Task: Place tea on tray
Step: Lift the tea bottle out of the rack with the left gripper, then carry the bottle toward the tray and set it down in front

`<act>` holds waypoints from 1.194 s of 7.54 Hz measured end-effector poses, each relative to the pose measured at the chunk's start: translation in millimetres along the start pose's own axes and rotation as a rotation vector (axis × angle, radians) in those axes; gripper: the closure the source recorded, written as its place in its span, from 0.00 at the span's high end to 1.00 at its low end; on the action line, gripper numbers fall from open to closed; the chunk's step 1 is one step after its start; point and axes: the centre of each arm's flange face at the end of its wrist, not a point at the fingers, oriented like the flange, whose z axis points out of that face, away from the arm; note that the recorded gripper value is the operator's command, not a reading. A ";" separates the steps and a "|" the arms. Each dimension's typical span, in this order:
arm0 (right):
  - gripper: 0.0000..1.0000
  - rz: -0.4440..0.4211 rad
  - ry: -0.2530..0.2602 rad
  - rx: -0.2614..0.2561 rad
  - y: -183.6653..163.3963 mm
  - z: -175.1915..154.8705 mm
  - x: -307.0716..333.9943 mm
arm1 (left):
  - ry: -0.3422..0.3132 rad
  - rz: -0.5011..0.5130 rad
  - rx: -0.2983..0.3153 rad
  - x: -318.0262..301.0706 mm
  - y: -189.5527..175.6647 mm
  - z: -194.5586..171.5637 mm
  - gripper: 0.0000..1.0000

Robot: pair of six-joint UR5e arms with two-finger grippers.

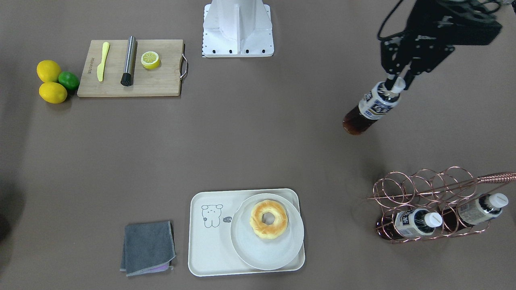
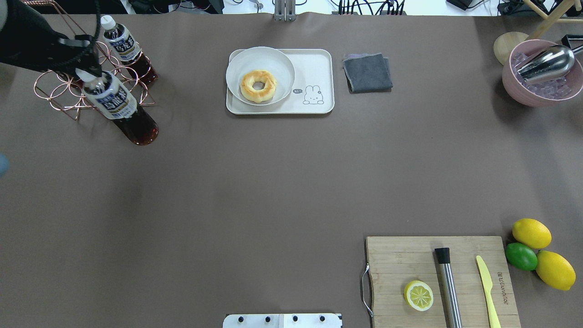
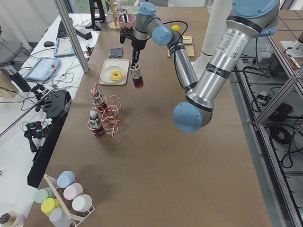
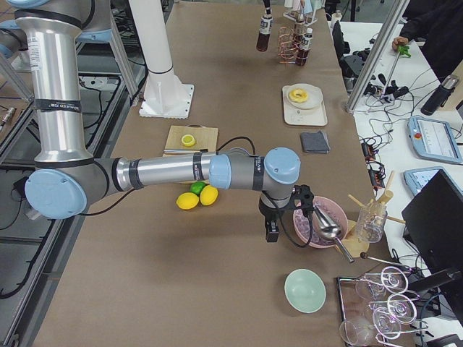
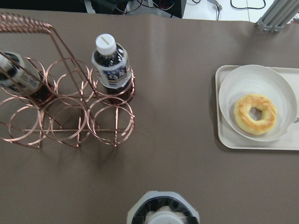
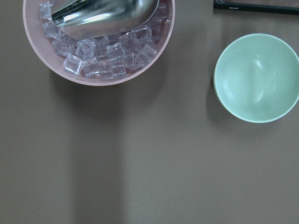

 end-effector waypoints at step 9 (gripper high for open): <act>1.00 0.000 -0.004 0.001 -1.0 -0.3 -1.0 | -0.063 -0.062 0.084 287.8 130.6 62.8 0.00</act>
